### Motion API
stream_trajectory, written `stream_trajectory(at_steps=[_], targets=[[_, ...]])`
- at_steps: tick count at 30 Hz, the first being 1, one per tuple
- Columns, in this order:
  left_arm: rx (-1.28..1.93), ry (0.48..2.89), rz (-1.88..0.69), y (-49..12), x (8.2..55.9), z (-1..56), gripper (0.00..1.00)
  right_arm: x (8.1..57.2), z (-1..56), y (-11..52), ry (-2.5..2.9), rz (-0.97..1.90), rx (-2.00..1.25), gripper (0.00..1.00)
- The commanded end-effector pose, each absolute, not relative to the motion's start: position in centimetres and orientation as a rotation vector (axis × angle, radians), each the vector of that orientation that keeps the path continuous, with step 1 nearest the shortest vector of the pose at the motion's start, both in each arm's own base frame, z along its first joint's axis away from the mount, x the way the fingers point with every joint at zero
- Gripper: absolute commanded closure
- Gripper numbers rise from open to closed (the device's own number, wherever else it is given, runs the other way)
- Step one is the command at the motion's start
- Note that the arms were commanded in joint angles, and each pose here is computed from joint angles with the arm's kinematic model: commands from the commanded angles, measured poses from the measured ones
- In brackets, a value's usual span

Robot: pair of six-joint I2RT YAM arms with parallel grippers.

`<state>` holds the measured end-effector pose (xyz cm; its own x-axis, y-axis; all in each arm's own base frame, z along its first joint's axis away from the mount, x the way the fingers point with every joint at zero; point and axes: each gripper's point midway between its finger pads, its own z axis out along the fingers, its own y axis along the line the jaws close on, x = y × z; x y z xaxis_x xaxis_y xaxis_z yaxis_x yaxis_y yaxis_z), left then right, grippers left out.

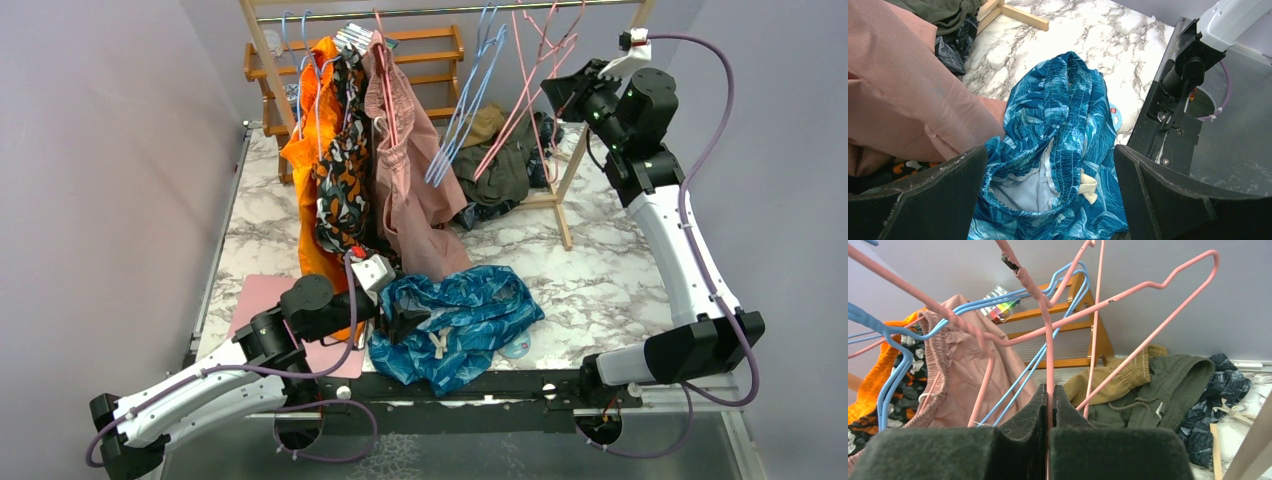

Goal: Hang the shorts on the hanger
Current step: Pick up the hanger from the clothesline.

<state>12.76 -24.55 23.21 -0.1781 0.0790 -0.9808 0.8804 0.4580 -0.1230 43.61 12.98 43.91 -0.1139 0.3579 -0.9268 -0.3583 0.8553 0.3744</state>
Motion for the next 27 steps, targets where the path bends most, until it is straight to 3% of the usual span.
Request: stream_trajectory(at_steps=[1, 11, 27], targets=[[0.842, 1.565, -0.892, -24.4, 13.0, 24.5, 0.01, 43.0, 45.4, 13.7, 1.533, 0.622, -0.044, 0.99], [0.839, 1.564, -0.894, -24.4, 13.0, 24.6, 0.01, 41.7, 47.8, 8.8, 1.469, 0.428, 0.163, 0.99], [0.836, 1.560, -0.896, -24.4, 13.0, 24.7, 0.01, 43.1, 46.9, 7.1, 1.480, 0.334, 0.236, 0.99]])
